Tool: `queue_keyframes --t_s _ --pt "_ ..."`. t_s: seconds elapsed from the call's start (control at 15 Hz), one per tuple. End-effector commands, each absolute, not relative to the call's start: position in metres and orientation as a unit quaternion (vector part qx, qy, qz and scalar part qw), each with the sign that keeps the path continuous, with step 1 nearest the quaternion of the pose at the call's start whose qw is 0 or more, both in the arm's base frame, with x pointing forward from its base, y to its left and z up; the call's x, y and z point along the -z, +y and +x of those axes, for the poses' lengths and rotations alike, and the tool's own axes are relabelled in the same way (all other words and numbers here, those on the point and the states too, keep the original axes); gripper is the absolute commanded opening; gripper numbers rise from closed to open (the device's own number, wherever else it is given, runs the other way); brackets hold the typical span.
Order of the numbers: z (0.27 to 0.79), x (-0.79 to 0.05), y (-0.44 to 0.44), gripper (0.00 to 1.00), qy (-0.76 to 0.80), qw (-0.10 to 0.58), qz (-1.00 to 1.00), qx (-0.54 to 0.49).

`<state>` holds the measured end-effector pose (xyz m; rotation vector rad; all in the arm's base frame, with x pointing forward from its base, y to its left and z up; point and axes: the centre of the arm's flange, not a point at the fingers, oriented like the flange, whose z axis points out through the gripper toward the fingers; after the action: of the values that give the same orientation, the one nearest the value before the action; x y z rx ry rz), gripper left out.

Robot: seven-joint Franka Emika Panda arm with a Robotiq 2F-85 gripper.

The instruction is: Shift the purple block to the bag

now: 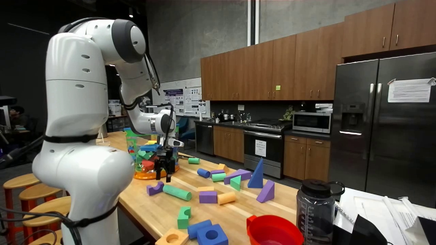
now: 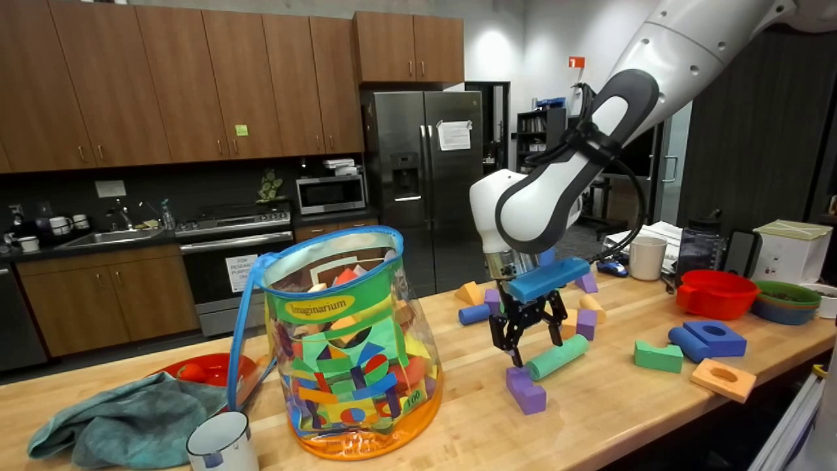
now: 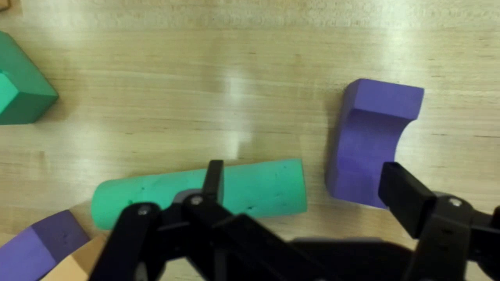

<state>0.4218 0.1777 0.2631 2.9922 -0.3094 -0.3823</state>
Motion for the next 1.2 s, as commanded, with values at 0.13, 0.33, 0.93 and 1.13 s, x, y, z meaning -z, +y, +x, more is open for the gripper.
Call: queue_keyframes --t_s 0.13,0.33,0.93,1.13 --pt "0.416 -0.266 0.181 1.0 -0.077 -0.001 0.992 0.104" --pt "0.415 -0.261 0.179 1.0 -0.071 0.0 0.993 0.096" --pt "0.381 -0.228 0.178 1.0 -0.056 -0.035 0.996 0.067" --pt "0.36 -0.216 0.182 1.0 -0.057 -0.043 0.995 0.065"
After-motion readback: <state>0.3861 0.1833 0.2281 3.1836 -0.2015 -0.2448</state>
